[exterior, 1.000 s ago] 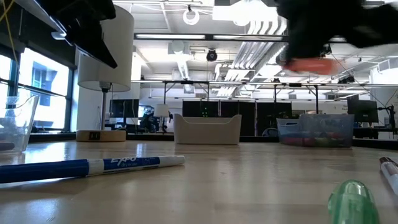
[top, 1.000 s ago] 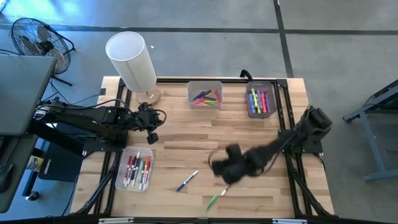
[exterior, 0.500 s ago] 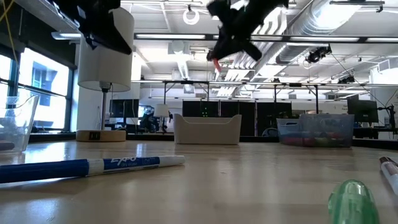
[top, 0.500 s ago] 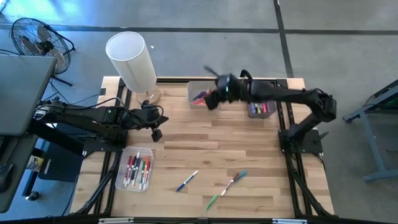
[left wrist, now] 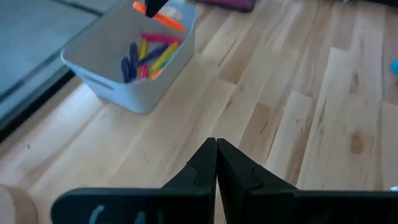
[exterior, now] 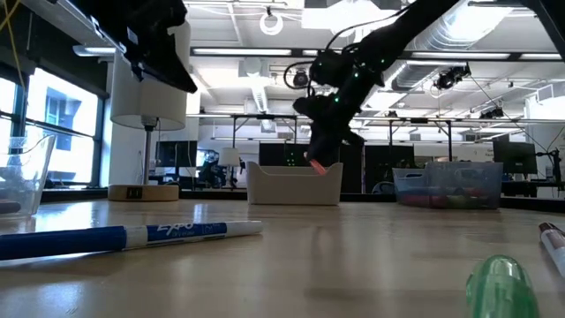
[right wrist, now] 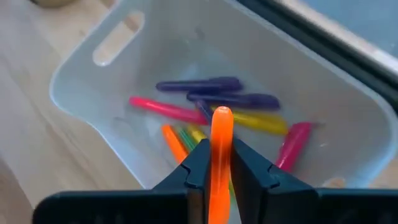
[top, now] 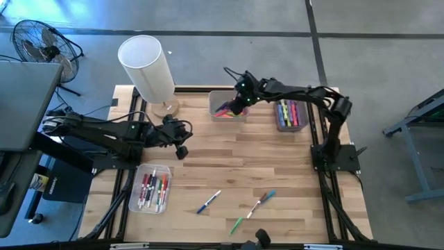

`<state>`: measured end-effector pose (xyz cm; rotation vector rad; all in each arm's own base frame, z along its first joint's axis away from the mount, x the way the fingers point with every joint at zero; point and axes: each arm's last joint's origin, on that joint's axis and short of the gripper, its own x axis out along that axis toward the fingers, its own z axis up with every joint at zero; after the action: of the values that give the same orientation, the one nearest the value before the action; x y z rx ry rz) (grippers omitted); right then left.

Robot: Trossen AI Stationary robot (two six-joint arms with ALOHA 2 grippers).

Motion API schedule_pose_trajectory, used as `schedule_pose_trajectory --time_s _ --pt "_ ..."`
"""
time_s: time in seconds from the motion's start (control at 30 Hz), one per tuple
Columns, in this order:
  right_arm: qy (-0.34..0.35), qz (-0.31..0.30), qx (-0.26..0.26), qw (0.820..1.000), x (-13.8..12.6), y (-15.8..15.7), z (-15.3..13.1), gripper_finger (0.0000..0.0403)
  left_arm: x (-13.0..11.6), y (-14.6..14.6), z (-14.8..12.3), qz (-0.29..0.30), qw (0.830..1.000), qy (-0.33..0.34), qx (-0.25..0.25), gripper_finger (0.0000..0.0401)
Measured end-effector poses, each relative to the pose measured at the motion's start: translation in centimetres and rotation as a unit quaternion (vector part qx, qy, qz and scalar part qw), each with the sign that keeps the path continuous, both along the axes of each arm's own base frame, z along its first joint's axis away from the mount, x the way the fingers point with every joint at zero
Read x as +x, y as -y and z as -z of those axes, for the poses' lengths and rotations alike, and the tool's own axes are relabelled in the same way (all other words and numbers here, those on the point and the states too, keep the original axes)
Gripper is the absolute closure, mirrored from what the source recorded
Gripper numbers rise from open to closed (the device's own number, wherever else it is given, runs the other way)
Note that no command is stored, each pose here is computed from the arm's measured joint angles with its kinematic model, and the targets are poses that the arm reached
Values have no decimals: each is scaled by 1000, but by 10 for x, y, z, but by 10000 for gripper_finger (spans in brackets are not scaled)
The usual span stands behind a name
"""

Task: Pick & Place Markers
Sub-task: Put the orange pen into the white bin, then put the light blue marker pen into the transparent bin

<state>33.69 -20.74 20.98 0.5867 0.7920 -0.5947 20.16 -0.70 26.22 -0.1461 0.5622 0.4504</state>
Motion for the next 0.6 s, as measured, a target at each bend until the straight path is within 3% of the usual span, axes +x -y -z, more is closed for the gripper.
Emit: schedule_pose_trajectory --time_s 0.33,0.6 --pt "-9 10 -10 1000 0 -2 -1 297 7 1 8 -5 999 -13 -30 381" --pt "-1 35 10 999 -11 -10 -21 248 6 4 9 18 998 -19 -66 280"
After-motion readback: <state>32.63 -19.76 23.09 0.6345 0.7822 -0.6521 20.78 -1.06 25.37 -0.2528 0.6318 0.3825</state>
